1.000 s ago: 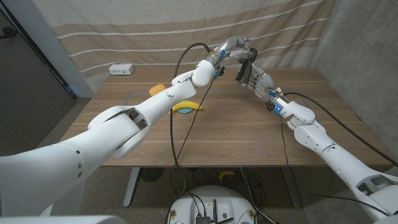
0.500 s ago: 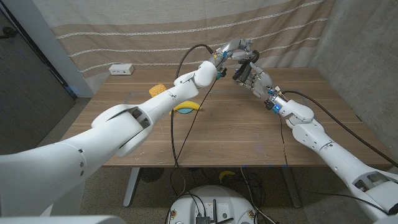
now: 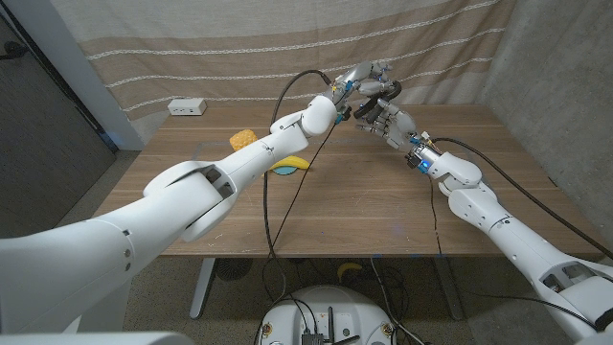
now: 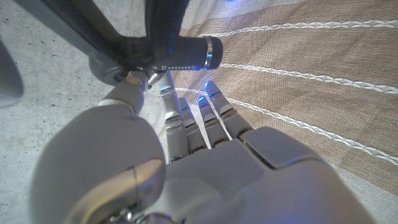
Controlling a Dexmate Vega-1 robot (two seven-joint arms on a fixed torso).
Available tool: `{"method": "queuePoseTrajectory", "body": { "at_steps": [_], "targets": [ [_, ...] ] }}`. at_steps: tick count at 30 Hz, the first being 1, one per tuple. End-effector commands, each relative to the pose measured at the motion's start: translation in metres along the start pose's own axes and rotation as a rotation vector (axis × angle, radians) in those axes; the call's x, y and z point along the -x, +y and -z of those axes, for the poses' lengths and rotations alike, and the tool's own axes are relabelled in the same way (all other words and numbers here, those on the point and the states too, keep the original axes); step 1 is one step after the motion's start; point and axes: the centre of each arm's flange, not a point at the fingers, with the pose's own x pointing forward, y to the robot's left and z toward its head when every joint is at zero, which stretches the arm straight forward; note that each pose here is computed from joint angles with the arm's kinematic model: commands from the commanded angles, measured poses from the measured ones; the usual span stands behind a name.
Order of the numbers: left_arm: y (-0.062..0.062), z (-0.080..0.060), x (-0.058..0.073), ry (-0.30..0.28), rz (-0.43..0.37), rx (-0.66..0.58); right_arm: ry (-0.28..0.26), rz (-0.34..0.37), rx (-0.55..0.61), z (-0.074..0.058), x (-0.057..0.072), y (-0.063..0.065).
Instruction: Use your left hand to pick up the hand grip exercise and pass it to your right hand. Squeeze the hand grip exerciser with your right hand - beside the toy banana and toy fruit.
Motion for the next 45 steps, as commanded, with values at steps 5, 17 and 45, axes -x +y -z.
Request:
{"method": "queuePoseTrajectory", "body": {
  "at_steps": [5, 17, 45],
  "targets": [
    [-0.002, 0.004, 0.005, 0.012, 0.011, 0.022, -0.043, -0.006, -0.055, -0.004, 0.003, 0.002],
    [0.0, 0.01, 0.013, -0.029, 0.043, 0.02, -0.024, 0.086, -0.076, -0.004, 0.011, 0.002],
    [0.003, 0.015, 0.029, -0.107, -0.007, 0.086, 0.02, 0.193, 0.036, -0.018, 0.026, -0.001]
  ]
}}
